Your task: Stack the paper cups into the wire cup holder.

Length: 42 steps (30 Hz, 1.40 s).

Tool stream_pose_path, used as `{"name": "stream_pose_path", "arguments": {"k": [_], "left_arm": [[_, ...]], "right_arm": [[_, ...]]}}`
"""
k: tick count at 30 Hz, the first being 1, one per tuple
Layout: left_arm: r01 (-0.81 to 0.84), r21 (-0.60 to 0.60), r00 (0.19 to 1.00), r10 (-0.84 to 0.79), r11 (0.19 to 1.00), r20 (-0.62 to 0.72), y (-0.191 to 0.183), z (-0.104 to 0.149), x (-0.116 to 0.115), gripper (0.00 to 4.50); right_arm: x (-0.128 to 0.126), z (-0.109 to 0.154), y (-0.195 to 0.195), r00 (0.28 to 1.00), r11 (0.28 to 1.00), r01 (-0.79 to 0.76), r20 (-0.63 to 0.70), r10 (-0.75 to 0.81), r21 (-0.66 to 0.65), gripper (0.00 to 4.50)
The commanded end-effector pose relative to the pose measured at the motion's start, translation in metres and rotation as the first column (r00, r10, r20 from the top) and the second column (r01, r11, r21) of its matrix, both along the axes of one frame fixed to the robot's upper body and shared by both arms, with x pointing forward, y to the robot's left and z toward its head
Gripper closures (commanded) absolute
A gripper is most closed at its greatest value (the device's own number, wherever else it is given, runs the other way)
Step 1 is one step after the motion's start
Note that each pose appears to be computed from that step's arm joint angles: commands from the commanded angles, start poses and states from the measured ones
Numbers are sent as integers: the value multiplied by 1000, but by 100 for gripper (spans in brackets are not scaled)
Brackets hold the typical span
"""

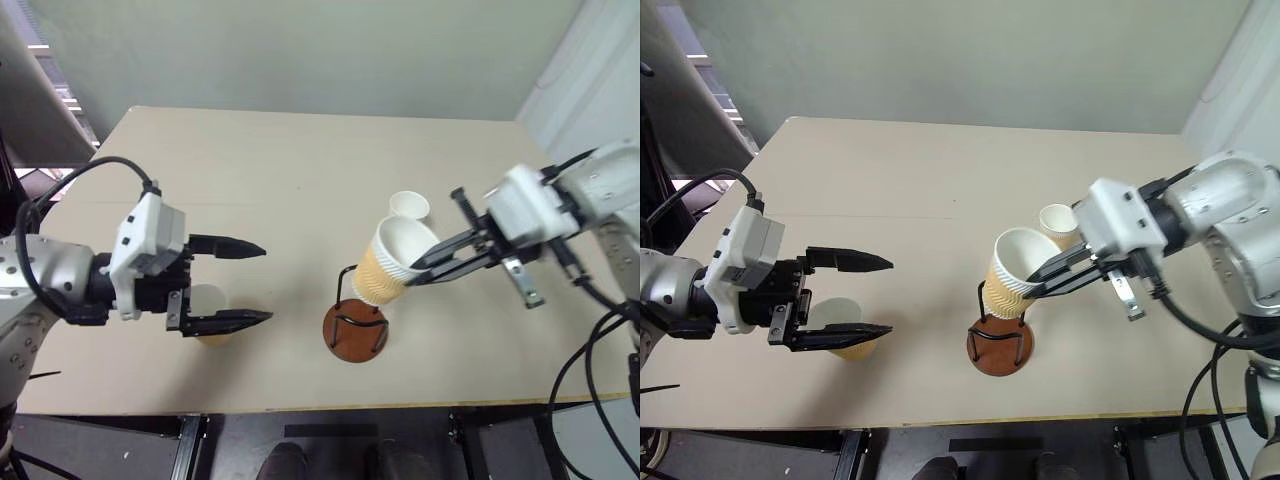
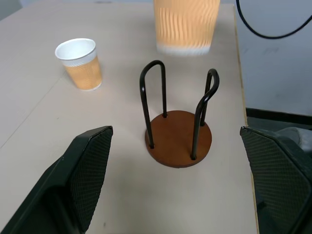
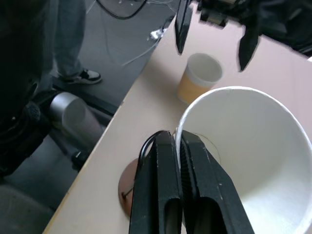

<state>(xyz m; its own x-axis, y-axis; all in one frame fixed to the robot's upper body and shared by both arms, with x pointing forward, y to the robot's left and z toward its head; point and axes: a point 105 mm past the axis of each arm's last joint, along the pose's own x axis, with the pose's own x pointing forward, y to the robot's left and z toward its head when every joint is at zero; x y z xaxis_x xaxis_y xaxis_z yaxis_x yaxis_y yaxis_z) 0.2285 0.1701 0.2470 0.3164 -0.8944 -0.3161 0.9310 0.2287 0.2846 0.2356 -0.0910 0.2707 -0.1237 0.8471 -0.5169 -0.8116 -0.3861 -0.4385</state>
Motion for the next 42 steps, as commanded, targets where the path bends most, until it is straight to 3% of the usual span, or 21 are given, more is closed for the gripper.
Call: {"name": "stream_pose_path", "arguments": {"k": [1,11,12,15,20,23,25,28,32,42], "left_arm": [[5,17,999,-6,1000,46,-3,6,-1,0],[-12,25,999,11,1000,47,-3,8,-4,0],[-14,25,999,12,1000,47,-3,8,-4,0],[-20,26,999,19,999,47,-3,9,-5,0],[-27,26,999,25,999,47,-3,9,-5,0],[-34,31,998,32,999,45,-3,8,-5,0],[-35,33,998,33,999,45,-4,8,-5,0],[-35,34,998,34,999,47,-4,8,-4,0],[-35,34,998,34,999,50,-5,8,-4,0],[-53,34,998,52,998,42,-6,6,-8,0]], "right_arm": [[5,-6,6,999,1000,7,51,-6,-21,449],[11,-15,15,997,999,-9,72,12,-35,449],[11,-16,15,997,999,-12,72,14,-37,430],[12,-17,15,997,999,-19,72,22,-44,358],[15,-19,15,997,998,-17,80,22,-54,176],[36,-9,9,990,998,58,127,-53,-30,73],[66,0,2,966,984,178,187,-176,4,3],[104,3,-14,929,952,305,217,-299,8,3],[138,-13,-33,889,911,408,249,-384,-54,3],[177,-58,-46,847,840,506,296,-441,-197,3]]}}
